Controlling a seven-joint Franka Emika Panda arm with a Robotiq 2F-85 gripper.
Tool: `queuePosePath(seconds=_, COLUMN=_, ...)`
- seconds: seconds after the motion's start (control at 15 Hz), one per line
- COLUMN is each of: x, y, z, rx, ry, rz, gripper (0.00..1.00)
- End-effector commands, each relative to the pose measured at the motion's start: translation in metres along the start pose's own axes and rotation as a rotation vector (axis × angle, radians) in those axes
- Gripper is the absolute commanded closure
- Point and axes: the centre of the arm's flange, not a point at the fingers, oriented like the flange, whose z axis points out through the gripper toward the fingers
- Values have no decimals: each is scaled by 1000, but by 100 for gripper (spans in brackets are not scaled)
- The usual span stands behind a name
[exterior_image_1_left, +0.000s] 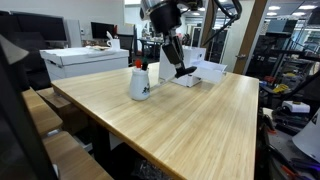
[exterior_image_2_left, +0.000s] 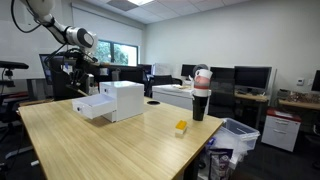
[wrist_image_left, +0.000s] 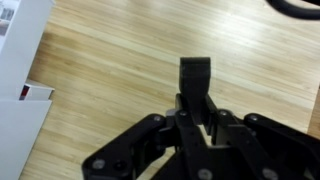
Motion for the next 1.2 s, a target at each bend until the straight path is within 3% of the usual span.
queuePosePath(seconds=0.0, x=6, y=-2, z=-10, rx=-22, ry=-17, rz=-39, gripper=92)
queuePosePath(seconds=1.0, x=14, y=-7, z=-17, rx=-22, ry=-44, rz=-44, gripper=92)
queuePosePath(seconds=1.13, x=15, y=-5, z=-18, rx=-22, ry=-49, rz=-45, gripper=88)
